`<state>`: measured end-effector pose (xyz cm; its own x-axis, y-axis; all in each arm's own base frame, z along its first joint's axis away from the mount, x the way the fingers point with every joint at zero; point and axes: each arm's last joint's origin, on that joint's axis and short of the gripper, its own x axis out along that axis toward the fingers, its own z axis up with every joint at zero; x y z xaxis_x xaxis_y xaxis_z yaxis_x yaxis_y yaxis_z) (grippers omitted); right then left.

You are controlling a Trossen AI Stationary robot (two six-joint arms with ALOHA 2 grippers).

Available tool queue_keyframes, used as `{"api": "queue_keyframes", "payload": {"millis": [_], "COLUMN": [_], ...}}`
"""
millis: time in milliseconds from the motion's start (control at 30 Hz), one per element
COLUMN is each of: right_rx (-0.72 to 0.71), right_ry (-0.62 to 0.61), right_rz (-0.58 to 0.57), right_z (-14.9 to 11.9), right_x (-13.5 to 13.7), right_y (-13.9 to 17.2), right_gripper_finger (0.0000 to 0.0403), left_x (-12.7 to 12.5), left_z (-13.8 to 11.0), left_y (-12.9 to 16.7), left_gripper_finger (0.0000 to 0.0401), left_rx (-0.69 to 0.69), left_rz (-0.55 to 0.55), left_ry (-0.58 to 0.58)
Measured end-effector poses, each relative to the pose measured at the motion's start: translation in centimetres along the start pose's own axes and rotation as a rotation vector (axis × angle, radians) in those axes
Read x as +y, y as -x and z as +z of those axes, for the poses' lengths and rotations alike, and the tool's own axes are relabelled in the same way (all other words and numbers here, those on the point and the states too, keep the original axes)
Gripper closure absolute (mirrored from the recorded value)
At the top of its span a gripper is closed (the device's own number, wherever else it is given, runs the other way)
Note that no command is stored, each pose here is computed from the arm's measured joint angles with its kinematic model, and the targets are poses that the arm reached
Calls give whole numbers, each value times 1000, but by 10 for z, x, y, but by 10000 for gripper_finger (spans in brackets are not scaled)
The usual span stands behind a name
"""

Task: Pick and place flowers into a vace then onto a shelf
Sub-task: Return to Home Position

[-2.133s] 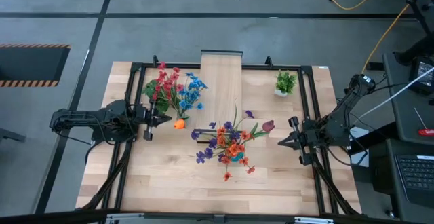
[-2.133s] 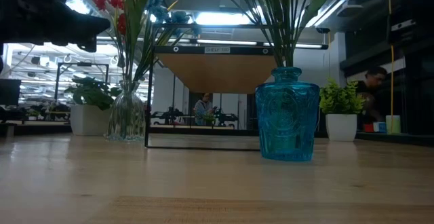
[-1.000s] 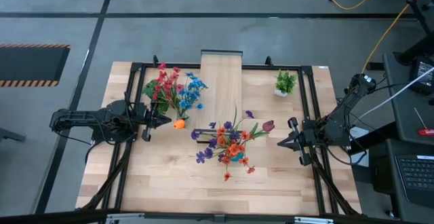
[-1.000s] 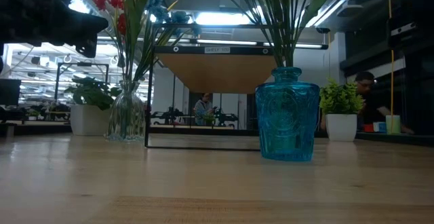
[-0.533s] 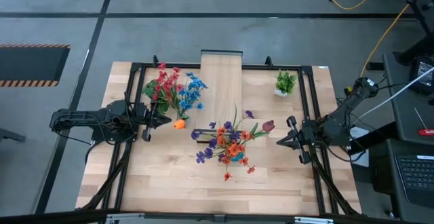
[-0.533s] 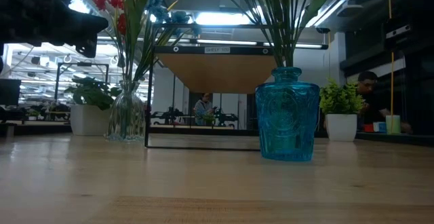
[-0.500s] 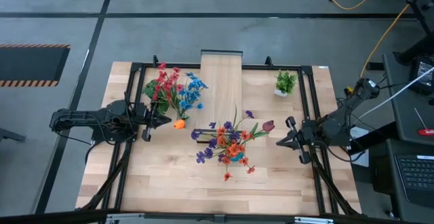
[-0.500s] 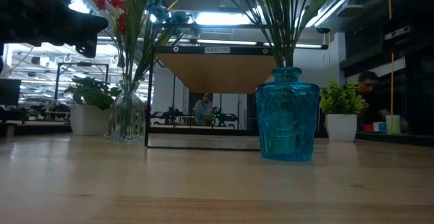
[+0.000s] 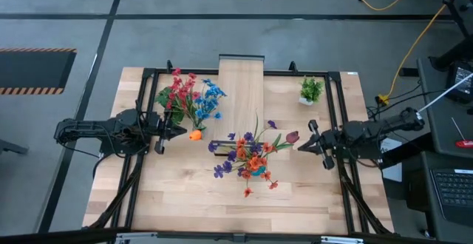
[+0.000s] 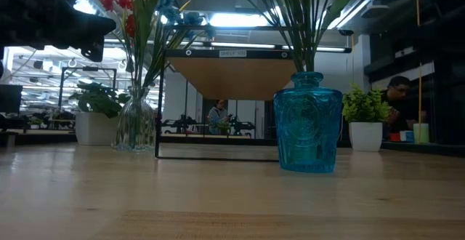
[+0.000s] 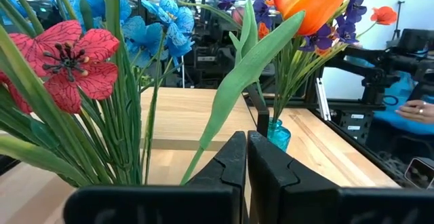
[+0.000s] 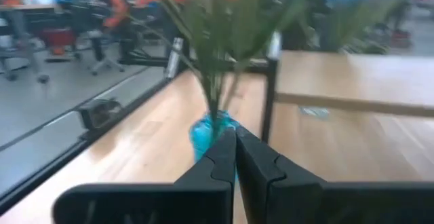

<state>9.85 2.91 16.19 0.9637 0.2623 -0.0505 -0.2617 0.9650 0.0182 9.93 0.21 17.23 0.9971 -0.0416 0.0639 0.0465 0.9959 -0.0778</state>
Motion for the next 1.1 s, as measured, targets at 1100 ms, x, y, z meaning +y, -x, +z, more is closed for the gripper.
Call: {"api": "queue_keyframes", "payload": {"millis": [1100], "right_rx": [-72], "right_ry": [75], "right_rz": [-45], "right_z": [6], "right_x": [-8], "right_y": [5], "right_gripper_finger": [388], "left_x": [0], "left_z": [0], "left_y": [0], "left_gripper_finger": [391], "left_rx": [0], "left_rz": [1], "left_ry": [0]}}
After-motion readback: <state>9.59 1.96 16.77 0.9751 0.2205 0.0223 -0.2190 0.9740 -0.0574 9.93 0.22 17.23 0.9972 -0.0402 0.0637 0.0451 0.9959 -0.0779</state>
